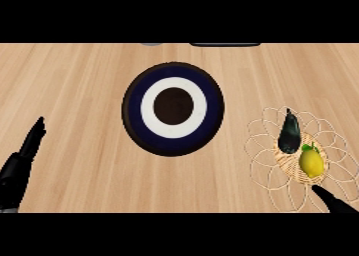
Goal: Pick the lemon from the placemat and place it in the plate
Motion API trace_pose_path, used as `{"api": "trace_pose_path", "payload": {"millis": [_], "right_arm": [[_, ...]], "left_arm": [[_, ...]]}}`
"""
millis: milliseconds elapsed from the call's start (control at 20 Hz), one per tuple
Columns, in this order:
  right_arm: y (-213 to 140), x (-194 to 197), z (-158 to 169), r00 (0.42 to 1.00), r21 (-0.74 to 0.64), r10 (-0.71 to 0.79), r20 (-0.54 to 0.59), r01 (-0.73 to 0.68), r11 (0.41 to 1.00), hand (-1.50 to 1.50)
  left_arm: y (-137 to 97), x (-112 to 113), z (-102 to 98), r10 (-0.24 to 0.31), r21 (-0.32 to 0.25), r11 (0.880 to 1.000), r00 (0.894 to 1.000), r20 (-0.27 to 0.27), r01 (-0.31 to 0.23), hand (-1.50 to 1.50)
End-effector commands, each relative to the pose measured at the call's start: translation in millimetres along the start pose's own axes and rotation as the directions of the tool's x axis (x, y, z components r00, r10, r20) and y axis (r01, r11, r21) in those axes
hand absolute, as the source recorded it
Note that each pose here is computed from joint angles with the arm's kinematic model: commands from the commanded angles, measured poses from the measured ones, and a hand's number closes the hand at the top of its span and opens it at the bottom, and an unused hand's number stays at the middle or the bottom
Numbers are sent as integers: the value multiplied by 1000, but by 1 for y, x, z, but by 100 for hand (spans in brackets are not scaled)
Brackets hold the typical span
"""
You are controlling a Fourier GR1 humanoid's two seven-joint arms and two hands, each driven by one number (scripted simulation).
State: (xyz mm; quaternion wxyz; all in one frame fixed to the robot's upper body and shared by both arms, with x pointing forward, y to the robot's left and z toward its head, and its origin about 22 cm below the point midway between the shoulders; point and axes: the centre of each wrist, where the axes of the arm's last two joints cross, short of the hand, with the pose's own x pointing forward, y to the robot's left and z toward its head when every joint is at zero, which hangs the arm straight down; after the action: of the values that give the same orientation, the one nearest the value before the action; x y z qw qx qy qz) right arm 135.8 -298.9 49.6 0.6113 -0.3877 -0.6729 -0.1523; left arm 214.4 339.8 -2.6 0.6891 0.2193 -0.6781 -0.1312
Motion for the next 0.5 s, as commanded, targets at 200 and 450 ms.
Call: {"api": "trace_pose_path", "payload": {"millis": [200, 450], "right_arm": [[-11, 30, -17, 947, 150, 238, -216, -208, 967, -150], [-8, 47, -48, 901, 279, 333, -279, -256, 925, -150]], "left_arm": [[12, 8, -1, 5, -27, 1000, 1000, 16, -5, 0], [0, 3, -10, -5, -7, 1000, 1000, 18, 5, 0]]}}
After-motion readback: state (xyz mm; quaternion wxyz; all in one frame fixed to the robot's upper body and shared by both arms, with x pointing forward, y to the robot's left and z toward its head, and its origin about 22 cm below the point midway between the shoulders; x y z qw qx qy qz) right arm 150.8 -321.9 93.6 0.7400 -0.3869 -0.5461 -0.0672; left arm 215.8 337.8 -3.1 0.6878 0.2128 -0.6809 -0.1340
